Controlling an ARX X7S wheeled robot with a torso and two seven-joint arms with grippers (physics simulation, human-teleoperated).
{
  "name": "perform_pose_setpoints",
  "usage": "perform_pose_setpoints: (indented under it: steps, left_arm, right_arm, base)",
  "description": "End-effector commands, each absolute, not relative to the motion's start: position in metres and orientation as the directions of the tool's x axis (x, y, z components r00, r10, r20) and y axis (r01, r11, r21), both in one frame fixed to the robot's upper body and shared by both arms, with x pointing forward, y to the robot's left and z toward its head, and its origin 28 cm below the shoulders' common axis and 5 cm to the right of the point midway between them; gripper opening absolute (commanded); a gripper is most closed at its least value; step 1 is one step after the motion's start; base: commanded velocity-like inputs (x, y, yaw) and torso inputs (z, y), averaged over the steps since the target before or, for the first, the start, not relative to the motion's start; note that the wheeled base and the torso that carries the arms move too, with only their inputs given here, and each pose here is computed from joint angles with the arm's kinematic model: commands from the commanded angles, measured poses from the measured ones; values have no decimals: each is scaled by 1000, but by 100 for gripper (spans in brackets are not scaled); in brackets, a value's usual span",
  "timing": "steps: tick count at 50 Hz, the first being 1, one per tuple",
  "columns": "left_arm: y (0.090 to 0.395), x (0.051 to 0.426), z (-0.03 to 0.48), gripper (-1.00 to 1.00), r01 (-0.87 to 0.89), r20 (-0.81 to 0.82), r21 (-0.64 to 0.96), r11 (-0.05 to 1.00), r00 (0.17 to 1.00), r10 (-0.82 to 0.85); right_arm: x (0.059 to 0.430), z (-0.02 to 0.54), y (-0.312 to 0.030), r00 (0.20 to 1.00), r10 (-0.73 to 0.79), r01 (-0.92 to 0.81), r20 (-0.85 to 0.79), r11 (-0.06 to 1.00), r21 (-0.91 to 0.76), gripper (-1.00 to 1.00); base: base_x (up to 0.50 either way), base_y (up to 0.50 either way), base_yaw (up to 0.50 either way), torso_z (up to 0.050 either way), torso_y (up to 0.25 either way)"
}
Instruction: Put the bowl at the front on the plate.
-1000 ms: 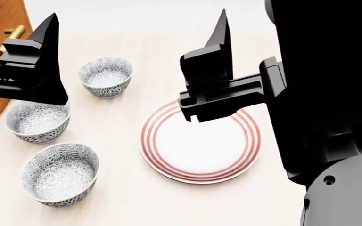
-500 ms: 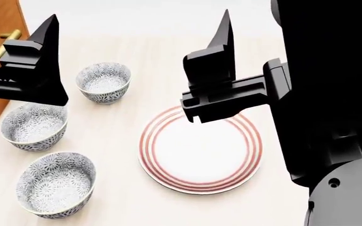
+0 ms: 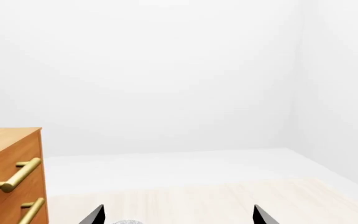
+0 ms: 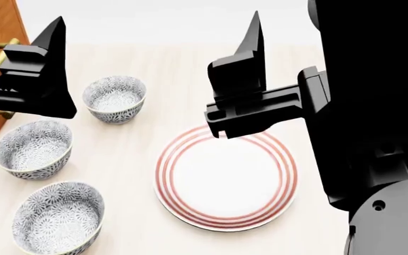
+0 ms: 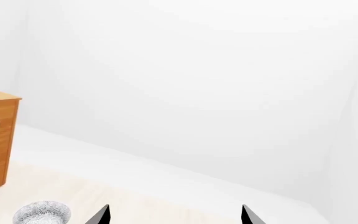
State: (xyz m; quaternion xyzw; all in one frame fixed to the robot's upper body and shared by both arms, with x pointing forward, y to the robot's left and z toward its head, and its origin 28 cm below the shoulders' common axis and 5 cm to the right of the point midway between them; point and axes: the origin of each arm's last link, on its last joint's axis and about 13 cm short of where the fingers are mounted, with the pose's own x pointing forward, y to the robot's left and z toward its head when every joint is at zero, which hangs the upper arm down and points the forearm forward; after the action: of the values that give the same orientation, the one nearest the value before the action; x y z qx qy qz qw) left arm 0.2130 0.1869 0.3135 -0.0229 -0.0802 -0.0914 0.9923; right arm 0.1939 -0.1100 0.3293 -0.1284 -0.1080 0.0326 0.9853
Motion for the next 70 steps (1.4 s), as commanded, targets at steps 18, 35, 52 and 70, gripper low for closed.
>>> perform_pose_setpoints:
  steps: [18,35,52,70]
  left_arm:
    - [186,214,311,100,185,162,-29,982,971,-178]
    - [186,214,310,100,183,157,-26,983,972,-177]
    - [186,215,309,100,182,157,-27,983,972,-176]
    - [186,215,309,100,183,155,-27,983,972,-177]
  right_arm:
    - [194,327,-110,975,93,-39,203,966,-255,100]
    - [193,328,-111,975,93,-39,203,966,-256,100]
    - [194,329,-111,974,96,-41,205,966,-255,100]
    - [194,328,-112,974,93,-39,206,967,-252,100]
  base:
    - [73,0,0,0,0]
    - [75,0,0,0,0]
    - [75,0,0,0,0]
    - [76,0,0,0,1]
